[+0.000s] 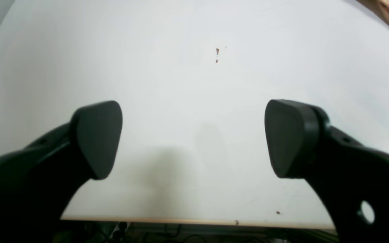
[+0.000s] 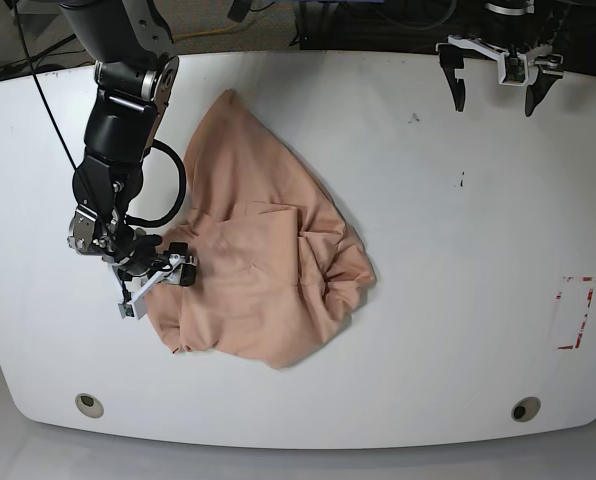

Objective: Fold the T-shirt properly
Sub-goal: 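Lower the right gripper onto the peach T-shirt edge and pinch it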

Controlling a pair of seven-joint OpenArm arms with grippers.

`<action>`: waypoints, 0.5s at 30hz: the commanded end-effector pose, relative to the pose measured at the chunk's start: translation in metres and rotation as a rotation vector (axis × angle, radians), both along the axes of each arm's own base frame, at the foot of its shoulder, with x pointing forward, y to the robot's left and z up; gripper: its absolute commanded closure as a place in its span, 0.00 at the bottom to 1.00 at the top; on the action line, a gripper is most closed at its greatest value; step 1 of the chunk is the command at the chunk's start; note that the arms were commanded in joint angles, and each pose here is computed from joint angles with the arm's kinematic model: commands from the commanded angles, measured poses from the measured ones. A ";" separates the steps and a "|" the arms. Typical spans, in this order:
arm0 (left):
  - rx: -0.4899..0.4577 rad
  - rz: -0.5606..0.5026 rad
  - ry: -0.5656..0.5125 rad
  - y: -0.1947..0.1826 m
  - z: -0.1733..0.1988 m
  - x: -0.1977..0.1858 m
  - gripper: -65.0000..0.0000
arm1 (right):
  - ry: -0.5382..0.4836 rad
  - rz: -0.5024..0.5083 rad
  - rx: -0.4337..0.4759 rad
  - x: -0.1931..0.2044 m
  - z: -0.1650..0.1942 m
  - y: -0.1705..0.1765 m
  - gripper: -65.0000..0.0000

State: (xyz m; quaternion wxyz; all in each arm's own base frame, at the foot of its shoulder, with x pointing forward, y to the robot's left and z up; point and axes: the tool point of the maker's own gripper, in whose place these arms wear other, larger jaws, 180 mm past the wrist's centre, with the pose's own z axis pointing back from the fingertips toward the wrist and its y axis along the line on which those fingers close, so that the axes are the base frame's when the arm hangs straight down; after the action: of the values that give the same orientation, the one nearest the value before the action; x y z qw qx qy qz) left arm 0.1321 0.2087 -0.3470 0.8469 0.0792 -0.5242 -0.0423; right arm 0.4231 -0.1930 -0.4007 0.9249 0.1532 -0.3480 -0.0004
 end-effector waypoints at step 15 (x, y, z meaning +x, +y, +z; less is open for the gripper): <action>0.002 -0.015 -0.030 -0.003 0.008 0.001 0.00 | -0.089 0.008 0.023 0.026 0.029 0.011 1.00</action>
State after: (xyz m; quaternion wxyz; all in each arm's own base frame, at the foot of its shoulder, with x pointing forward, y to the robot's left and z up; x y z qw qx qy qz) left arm 0.1320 0.2072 -0.3474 0.8471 0.0771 -0.5241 -0.0426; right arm 0.4295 -0.1771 -0.3973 0.9209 0.1668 -0.3523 0.0022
